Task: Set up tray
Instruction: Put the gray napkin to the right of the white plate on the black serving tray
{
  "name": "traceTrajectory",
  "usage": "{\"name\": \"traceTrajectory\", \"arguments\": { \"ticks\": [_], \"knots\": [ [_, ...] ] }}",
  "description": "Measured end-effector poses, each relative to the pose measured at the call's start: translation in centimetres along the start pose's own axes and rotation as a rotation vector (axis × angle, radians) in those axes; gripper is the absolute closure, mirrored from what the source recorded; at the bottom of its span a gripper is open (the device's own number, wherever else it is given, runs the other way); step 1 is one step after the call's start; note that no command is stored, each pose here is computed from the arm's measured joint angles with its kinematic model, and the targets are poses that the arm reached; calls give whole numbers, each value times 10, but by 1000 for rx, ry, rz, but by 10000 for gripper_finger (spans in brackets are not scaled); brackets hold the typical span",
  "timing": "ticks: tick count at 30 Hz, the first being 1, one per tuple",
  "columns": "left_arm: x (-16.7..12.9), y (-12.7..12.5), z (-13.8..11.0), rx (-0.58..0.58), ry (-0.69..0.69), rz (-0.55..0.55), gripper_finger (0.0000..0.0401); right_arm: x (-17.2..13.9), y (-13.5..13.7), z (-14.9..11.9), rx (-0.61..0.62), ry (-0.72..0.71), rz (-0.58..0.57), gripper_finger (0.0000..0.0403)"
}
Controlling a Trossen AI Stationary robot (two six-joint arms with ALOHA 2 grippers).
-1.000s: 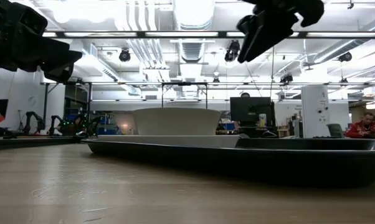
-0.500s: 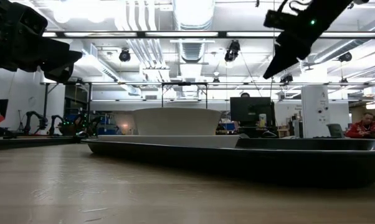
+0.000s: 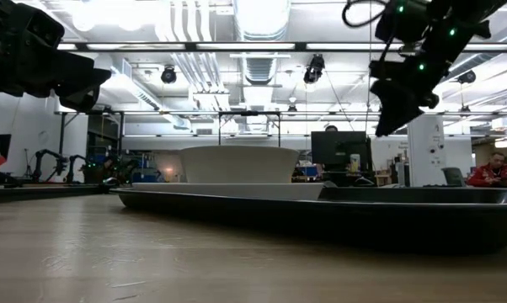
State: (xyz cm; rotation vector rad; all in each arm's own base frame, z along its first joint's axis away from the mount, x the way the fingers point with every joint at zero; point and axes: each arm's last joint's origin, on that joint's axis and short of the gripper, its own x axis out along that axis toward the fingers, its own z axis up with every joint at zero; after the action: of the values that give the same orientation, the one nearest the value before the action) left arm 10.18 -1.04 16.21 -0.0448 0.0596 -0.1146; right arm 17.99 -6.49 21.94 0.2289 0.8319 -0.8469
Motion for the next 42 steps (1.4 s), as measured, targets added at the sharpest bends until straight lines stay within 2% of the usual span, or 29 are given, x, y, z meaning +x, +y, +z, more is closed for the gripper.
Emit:
{"name": "traceTrajectory", "arguments": {
  "ticks": [7, 11, 30, 34, 39, 42],
  "knots": [
    [0, 0, 0, 0, 0, 0, 265, 13, -18, -4, 105, 41, -76, 249],
    [0, 0, 0, 0, 0, 0, 265, 19, -24, -7, 140, 70, -37, 235],
    [0, 0, 0, 0, 0, 0, 265, 42, -39, -19, 218, 39, 67, 134],
    [0, 0, 0, 0, 0, 0, 265, 49, -48, -26, 261, 65, 102, 124],
    [0, 0, 0, 0, 0, 0, 265, 54, -57, -35, 300, 92, 76, 122],
    [0, 0, 0, 0, 0, 0, 265, 57, -60, -39, 319, 108, 111, 125]
  ]
}}
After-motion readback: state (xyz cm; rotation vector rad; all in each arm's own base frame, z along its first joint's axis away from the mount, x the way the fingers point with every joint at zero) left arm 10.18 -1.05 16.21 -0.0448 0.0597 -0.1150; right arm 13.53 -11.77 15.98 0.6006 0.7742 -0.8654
